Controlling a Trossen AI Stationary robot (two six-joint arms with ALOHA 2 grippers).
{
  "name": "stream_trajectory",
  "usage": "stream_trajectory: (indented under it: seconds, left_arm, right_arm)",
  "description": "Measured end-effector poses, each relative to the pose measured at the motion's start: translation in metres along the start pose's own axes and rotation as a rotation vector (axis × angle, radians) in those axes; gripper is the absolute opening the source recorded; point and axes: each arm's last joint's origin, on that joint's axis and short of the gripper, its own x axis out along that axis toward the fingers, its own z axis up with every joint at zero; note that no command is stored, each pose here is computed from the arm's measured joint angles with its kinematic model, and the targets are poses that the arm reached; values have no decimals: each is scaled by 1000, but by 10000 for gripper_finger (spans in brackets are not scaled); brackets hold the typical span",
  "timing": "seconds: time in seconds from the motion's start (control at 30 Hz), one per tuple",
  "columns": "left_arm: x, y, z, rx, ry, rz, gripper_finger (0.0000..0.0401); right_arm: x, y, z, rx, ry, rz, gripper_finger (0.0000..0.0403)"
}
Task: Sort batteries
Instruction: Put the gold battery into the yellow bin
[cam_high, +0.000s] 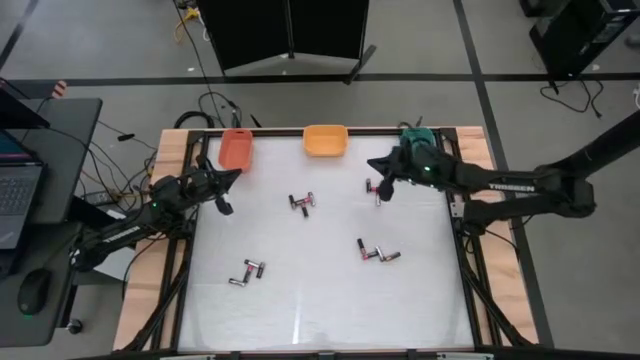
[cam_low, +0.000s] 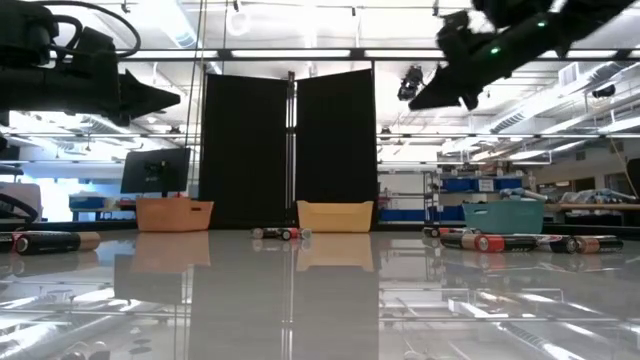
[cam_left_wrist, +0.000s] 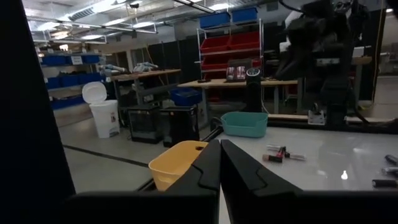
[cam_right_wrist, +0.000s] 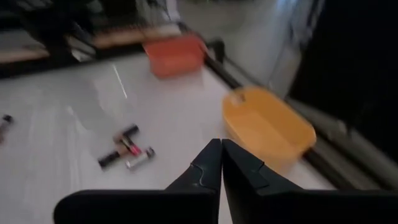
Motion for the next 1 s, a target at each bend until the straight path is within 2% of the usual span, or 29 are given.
stream_trajectory:
  seconds: [0.1, 0.23, 0.3, 0.47, 0.57, 0.7, 1.0]
  left_arm:
    - [0, 0, 0, -37, 1, -9, 15]
    - [0, -1, 0, -46, -3, -52, 15]
    - [0, -2, 1, -63, -15, -59, 15]
    - [-1, -1, 10, -194, -101, -72, 15]
    - [-1, -2, 10, -209, -100, -109, 15]
    - [-1, -4, 6, -210, -58, -148, 15]
    - [3, -5, -5, -211, 69, -143, 15]
  right_arm:
    - [13, -1, 3, 40, 126, -63, 26]
    - [31, -3, 3, 52, 204, -100, 31]
    - [40, -5, 1, 54, 230, -116, 34]
    - [60, -11, -6, 80, 266, -178, 37]
    - [67, -12, -12, 77, 298, -188, 37]
    - [74, -11, -19, 139, 329, -203, 37]
    - [77, -11, -38, 260, 474, -225, 38]
